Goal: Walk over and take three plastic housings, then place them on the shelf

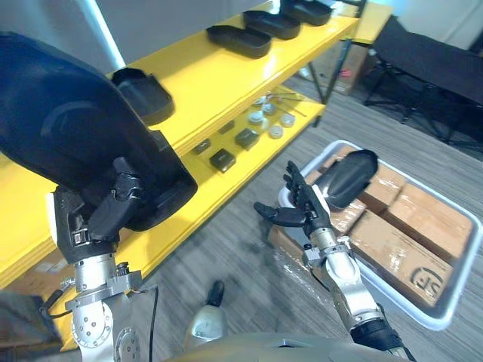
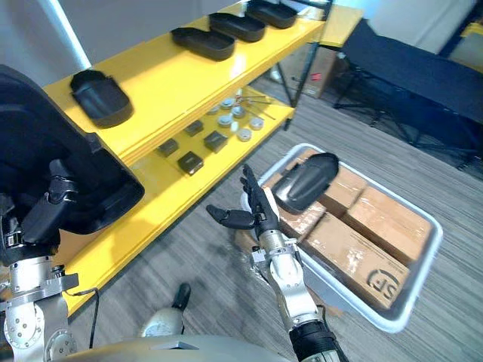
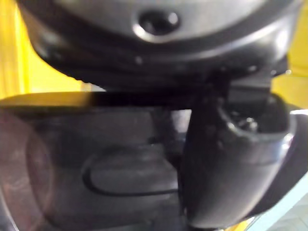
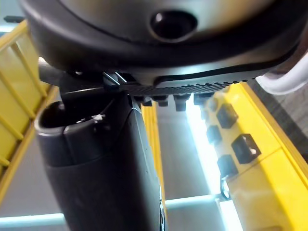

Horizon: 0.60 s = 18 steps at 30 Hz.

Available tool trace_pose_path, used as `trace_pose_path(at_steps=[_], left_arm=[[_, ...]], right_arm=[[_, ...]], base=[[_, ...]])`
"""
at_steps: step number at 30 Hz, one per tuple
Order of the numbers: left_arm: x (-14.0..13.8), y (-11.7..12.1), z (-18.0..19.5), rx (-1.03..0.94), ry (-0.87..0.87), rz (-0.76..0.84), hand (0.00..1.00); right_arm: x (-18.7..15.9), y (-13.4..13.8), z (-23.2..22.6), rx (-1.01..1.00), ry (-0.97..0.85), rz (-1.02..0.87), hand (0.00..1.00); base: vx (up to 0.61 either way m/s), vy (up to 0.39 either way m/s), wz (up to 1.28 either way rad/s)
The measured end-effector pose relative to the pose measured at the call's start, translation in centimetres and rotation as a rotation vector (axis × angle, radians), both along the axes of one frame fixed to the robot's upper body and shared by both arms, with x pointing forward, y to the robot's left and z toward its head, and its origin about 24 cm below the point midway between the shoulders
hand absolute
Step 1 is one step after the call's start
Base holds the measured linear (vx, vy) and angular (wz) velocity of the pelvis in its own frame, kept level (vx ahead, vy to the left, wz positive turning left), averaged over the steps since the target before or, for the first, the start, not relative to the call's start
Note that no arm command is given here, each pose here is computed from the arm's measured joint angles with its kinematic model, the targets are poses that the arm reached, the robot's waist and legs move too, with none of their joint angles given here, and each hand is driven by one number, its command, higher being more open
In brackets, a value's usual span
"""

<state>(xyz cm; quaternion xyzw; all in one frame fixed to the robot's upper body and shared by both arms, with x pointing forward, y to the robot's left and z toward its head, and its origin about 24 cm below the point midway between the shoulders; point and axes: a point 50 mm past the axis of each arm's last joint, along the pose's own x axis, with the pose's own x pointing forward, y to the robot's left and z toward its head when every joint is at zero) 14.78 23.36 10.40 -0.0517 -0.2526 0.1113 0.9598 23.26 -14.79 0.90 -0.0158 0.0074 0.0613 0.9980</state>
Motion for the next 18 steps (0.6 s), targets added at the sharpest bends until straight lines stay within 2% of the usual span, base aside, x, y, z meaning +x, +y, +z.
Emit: trace_pose_path(at_steps=[2, 5, 9, 14, 18], left_arm=[[0.2, 0.0, 0.3, 0.043, 0.0, -0.05, 0.0], [0.7, 0.2, 0.1, -0.003, -0.019, -0.046, 0.0], [0.8, -0.1, -0.1, -0.024, -0.014, -0.042, 0.0], [1.3, -1.9, -0.5, -0.048, -0.011, -0.127, 0.0], [1.2, -1.8, -0.3, -0.029, -0.022, -0.128, 0.0]], right_arm=[[-0.5, -0.3, 0.3, -0.031, -0.019, -0.024, 1.0], [-0.3, 0.3, 1.3, -0.015, -0.088, 0.011, 1.0], [1.1, 0.7, 2.9, -0.016, -0.166, 0.035, 1.0], [0.7, -0.3, 2.4, -0.035, -0.144, -0.006, 1.0], [0.7, -1.1, 2.5, -0.035, -0.154, -0.042, 1.0]], base=[[0.04, -0.003, 1.05], [0.02, -0.122, 0.52], [-0.01, -0.047, -0.14], [-0.14, -0.05, 0.08], [-0.08, 0.072, 0.23]])
